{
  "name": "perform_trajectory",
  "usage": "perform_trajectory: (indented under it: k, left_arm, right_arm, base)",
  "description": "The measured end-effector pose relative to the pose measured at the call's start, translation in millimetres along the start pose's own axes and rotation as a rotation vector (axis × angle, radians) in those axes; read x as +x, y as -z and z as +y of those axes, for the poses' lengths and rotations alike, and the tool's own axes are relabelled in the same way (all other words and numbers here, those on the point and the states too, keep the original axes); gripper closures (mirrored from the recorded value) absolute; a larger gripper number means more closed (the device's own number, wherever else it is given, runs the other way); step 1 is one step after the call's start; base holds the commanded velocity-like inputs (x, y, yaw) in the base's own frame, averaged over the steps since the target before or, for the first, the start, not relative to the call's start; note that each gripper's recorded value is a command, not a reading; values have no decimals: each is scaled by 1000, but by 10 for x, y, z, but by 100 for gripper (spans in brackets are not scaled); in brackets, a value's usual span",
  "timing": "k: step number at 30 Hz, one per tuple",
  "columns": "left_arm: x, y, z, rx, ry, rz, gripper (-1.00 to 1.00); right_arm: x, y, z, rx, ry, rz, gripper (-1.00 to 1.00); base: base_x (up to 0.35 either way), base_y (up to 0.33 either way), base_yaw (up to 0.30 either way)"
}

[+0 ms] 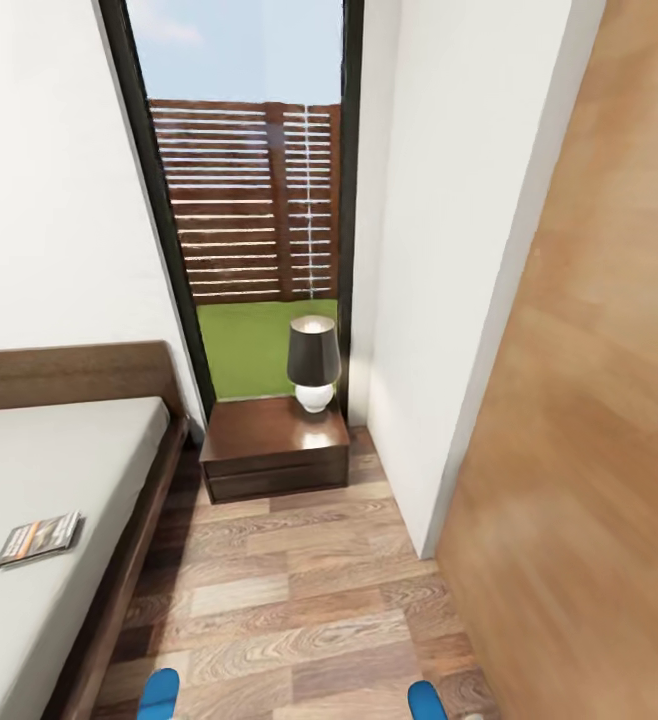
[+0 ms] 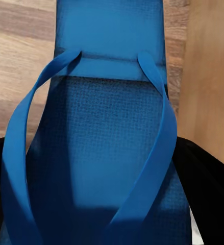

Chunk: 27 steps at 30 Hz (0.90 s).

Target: In the bedroom, move the book from the bed onto either nightstand, and place the two sandals side by side next to the bed.

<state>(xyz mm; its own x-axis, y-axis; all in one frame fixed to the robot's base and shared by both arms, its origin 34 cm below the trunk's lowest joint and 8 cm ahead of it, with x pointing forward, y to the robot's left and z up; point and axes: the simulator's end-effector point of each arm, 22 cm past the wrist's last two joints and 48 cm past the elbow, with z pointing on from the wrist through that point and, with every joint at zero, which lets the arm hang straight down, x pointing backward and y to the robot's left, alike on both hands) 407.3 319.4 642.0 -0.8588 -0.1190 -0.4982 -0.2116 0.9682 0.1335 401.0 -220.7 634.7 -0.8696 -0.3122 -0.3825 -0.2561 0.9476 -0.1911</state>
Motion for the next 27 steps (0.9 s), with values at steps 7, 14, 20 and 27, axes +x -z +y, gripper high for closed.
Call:
perform_trajectory:
  k: [7,14,20,27]
  left_arm:
    - [0,0,-1,0,0,0,100]
    - [-3,-1,0,0,0,0,100]
    - [-4,-1,0,0,0,0,100]
    - [3,0,-10,2,-1,1,100]
  right_arm:
    - [4,1,2,0,0,0,100]
    - [9,2,2,0,0,1,100]
    - [15,2,4,-1,0,2,100]
    - [20,2,6,-1,0,3,100]
  base:
    - [330,0,232]
    - [330,0,67]
    - [322,-9,33]
    - [236,-116,89]
